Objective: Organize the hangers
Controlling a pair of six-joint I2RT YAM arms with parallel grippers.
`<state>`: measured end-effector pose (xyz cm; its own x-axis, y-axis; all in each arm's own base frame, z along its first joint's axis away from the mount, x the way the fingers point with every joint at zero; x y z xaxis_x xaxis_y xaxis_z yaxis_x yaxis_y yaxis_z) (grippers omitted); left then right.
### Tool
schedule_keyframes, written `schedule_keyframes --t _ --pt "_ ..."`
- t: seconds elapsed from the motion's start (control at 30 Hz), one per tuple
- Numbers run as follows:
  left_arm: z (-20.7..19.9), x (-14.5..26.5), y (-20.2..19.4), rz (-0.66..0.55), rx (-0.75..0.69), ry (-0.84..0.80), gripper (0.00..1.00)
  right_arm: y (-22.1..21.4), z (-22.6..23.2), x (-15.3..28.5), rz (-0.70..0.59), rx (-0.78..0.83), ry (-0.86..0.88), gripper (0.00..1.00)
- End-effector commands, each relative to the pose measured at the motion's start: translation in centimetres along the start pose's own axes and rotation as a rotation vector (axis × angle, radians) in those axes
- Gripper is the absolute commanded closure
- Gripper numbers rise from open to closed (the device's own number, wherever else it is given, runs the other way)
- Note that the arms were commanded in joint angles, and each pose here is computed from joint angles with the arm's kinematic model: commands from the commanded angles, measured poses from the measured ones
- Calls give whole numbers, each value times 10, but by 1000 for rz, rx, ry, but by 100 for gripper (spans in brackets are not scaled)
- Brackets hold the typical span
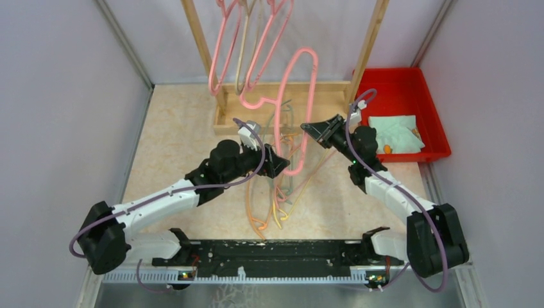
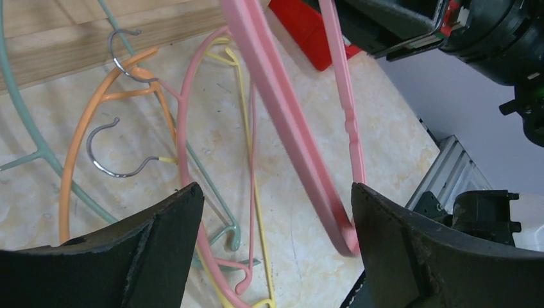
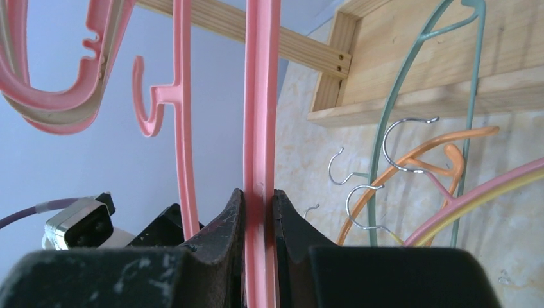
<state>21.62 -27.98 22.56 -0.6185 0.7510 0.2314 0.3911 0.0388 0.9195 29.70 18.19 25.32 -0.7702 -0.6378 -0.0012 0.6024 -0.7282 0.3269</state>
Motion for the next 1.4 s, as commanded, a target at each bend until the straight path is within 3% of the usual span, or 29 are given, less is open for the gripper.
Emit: schedule_keyframes --t 0.0,0.13,0.37,0.57,0.77,0.93,1.1,1.2,1.37 --pt "-23 -11 24 -106 8 -62 11 -3 31 8 1 9 128 100" --pt "-40 -21 20 -98 -7 -103 18 -4 35 14 1 10 137 100" --pt "-62 -34 12 -68 -16 -174 41 -2 37 25 -24 52 89 100" --pt "-64 -31 6 -63 -15 -179 99 1 30 35 -63 101 15 97" --pt "-63 -30 -4 -47 6 -165 100 1 20 39 -74 118 -53 93" --pt "-57 -25 -23 -28 19 -113 100 2 9 43 -80 147 -136 65" --pt "-59 -22 -42 28 -61 -31 100 6 -4 54 -116 195 -242 40" --pt "-68 -19 -54 62 -114 -5 100 11 -7 62 -149 232 -292 34" --pt "-95 -15 -68 99 -245 48 100 16 -6 69 -176 270 -321 31"
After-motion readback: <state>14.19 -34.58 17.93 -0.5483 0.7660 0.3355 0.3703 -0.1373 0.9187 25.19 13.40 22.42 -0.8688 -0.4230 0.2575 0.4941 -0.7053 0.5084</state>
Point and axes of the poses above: each gripper's point midway between its finger pads, its own x axis back along the fingers, its own z axis along the line the jaws close on, y = z × x, the point moved 5 cm from there along x, back along the fingers, and after that the axes turned 10 degrees about -x, right-handed, at the moved point
